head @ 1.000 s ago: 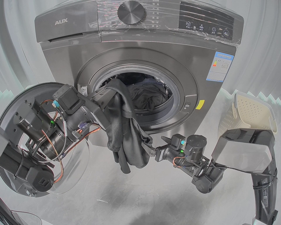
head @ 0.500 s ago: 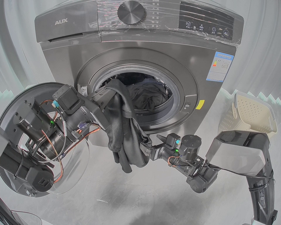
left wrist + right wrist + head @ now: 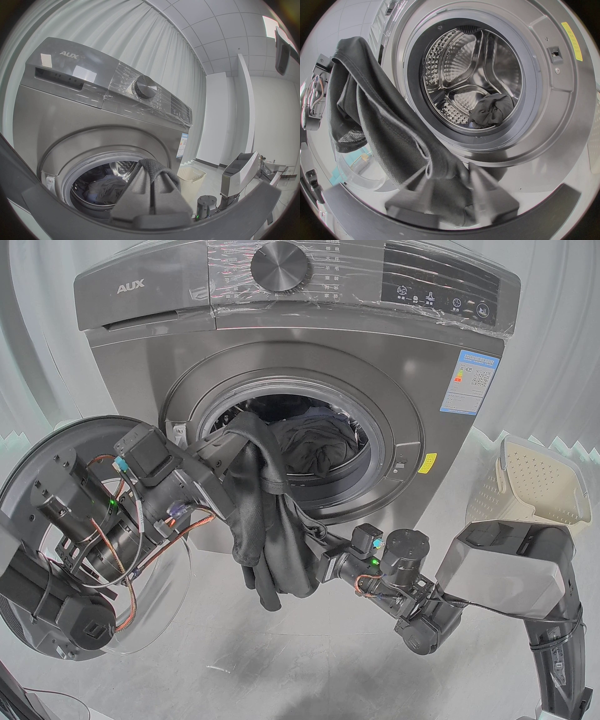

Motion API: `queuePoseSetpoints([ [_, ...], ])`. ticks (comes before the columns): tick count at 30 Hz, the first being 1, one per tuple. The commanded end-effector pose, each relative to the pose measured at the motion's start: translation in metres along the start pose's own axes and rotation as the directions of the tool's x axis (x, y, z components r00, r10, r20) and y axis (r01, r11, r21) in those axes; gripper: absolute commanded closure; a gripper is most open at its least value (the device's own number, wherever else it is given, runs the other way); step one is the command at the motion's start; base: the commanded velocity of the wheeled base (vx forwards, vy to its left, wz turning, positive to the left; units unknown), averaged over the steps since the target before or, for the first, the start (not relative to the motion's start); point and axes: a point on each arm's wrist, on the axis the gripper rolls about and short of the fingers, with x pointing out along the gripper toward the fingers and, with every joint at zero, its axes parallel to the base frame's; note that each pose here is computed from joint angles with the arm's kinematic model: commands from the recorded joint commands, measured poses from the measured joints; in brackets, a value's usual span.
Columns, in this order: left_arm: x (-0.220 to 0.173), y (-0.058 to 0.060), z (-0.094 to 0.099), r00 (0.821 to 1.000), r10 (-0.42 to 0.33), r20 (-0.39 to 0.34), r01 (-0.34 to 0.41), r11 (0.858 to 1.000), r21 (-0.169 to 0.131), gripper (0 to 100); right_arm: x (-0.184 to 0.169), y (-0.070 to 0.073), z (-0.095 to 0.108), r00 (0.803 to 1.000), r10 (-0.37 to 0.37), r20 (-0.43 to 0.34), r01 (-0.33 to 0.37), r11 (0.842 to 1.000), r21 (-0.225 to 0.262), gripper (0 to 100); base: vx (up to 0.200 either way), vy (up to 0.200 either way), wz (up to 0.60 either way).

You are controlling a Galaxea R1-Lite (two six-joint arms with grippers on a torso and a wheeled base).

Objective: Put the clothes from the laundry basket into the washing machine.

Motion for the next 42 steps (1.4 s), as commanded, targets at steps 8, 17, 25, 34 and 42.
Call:
queuePoseSetpoints([
  [8, -0.01, 0.012, -0.008, 0.998, 0.046, -0.046, -0.047, 0.999, -0.008, 100, -0.041, 0.017, 0.048, 1.0, 0.018, 0.024, -0.018, 1.0, 0.01, 100, 0.0, 0.0, 0.0],
  [17, -0.02, 0.014, -0.012, 0.995, 0.063, -0.079, -0.064, 0.998, -0.013, 100, -0.094, 0.022, 0.083, 1.0, -0.01, 0.021, 0.01, 1.0, -0.022, 100, 0.0, 0.0, 0.0],
  [25, -0.038, 0.019, -0.007, 0.99, 0.101, -0.1, -0.102, 0.995, -0.002, 100, -0.115, 0.031, 0.118, 0.993, 0.008, 0.121, -0.001, 0.998, -0.059, 100, 0.0, 0.0, 0.0],
  [34, -0.054, 0.026, -0.015, 0.978, 0.141, -0.157, -0.141, 0.99, 0.011, 100, -0.135, 0.034, 0.151, 0.98, 0.01, 0.198, 0.004, 0.997, -0.072, 100, 0.0, 0.0, 0.0],
  [42, -0.057, 0.029, -0.004, 0.982, 0.144, -0.122, -0.143, 0.99, 0.022, 100, -0.134, 0.035, 0.161, 0.97, 0.015, 0.241, 0.003, 0.997, -0.075, 100, 0.0, 0.0, 0.0],
])
